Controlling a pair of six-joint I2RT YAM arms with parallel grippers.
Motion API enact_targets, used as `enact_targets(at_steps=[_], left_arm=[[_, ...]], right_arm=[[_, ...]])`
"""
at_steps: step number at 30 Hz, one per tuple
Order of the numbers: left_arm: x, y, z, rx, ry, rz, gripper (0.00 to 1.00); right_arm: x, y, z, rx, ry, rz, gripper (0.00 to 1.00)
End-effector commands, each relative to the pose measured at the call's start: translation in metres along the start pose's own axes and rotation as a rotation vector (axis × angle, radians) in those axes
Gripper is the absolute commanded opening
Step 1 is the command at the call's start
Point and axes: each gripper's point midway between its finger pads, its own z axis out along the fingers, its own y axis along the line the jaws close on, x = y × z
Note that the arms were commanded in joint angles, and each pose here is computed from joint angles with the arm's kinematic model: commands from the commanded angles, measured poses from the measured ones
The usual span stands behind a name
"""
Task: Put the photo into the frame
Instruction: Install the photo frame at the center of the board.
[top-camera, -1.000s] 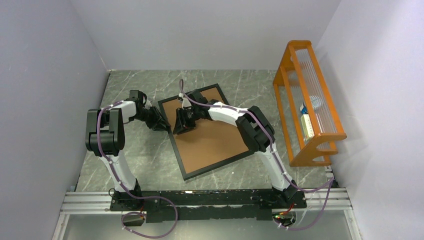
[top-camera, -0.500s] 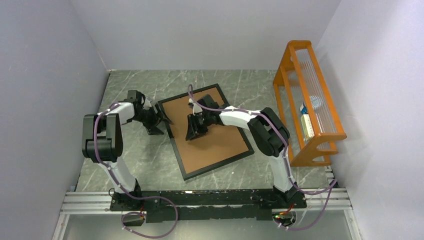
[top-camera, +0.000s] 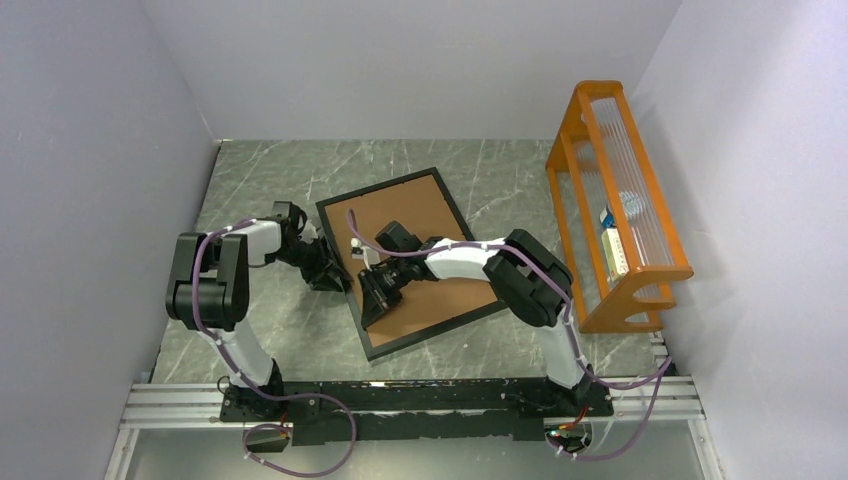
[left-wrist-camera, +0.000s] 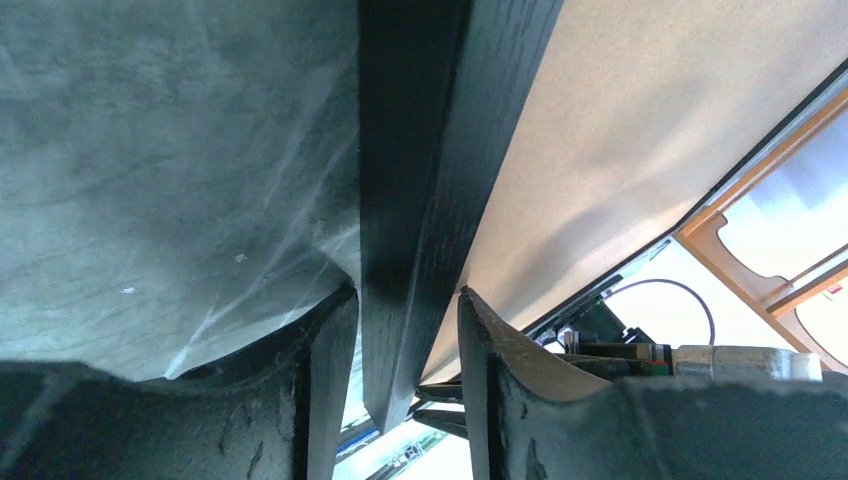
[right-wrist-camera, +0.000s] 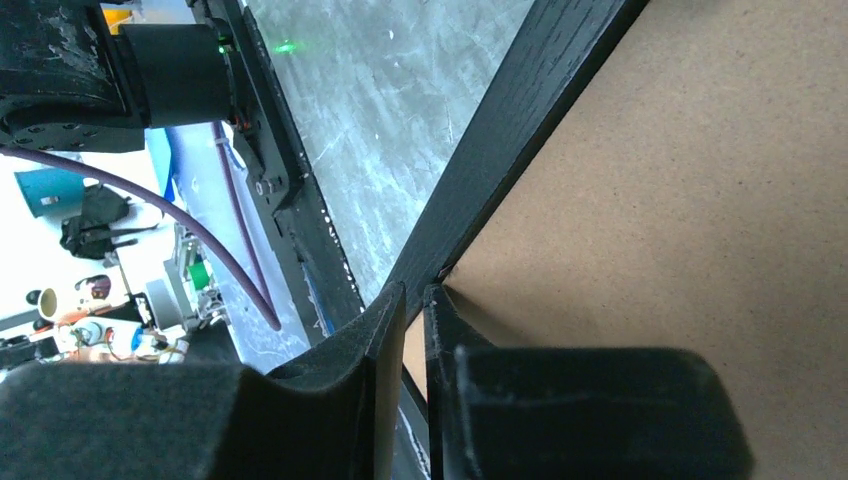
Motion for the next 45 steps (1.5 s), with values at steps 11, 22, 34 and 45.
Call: enact_targets(at_steps=[11,22,34,45], left_arm=[[0.007,0.016,0.008,-0.081,0.003,-0.01,0.37],[0.008,0.019,0.01,-0.09,0.006,-0.012,0.34],[0.006,0.019,0.009,-0.099,0.0,-0.006,0.33],[0.002,0.025,0.006,-0.145,-0.01,-0.006,0.32]], right_arm=[[-0.016,0.029,-0.006,-0.111,-0.049,-0.117,0.05],[-0.019,-0.003,0.005,0.027,-0.032,-0.056,0.15],[0.005,-0.048,0.016,0.144,0.033,0.034,0.28],[0.039,-0.085,0.011,0.226,0.089,0.103,0.29]])
